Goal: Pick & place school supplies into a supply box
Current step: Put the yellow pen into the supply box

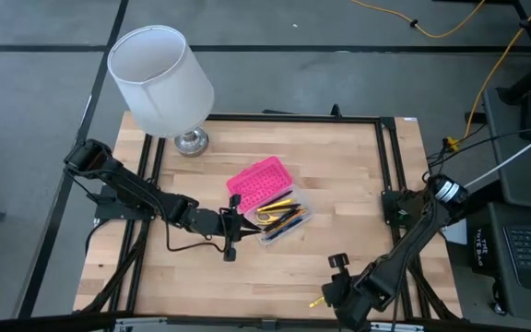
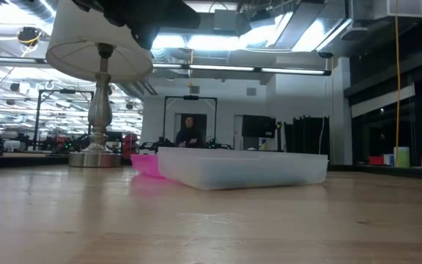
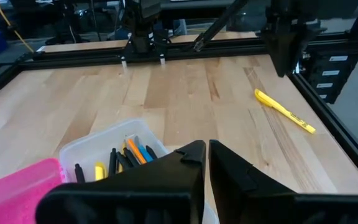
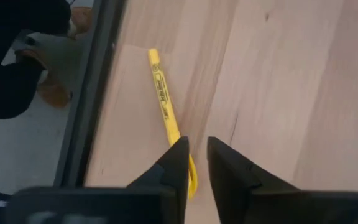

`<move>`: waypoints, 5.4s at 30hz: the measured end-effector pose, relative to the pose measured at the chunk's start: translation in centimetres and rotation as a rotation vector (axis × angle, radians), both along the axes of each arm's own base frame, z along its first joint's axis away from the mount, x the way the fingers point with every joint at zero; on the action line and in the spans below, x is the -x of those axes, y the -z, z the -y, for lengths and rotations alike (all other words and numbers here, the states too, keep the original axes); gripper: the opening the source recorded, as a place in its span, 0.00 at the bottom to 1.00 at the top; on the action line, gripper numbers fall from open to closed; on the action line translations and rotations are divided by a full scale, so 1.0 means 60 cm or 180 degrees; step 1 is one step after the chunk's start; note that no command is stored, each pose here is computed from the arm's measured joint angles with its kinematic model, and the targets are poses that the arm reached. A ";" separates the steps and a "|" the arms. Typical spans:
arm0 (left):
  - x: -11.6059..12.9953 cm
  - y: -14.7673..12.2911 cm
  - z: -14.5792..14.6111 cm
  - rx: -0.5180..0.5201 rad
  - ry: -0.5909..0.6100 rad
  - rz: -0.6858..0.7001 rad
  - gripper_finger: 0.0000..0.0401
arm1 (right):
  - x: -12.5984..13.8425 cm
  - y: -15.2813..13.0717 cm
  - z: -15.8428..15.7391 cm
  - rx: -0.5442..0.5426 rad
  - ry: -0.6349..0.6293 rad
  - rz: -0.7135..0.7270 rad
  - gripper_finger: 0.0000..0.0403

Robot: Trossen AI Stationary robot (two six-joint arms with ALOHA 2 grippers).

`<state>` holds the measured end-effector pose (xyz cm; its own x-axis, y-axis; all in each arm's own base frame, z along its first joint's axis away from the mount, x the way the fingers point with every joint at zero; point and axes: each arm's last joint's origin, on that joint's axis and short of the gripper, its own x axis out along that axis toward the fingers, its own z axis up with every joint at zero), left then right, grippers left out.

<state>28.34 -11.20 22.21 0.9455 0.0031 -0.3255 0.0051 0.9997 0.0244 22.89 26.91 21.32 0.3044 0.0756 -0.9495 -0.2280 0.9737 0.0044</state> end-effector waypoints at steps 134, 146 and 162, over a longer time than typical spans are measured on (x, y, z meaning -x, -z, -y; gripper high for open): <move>0.006 0.015 -0.003 -0.0037 -0.0070 -0.0300 0.04 | 0.069 0.059 0.190 -0.0126 -0.0239 0.2599 0.08; 0.004 0.013 -0.004 0.0084 -0.0129 -0.0256 0.04 | 0.050 0.052 0.216 -0.0295 -0.0165 0.3061 0.08; 0.043 0.061 -0.024 0.0208 -0.0094 0.0404 0.04 | 0.031 0.052 0.242 -0.0206 -0.0279 0.3049 0.08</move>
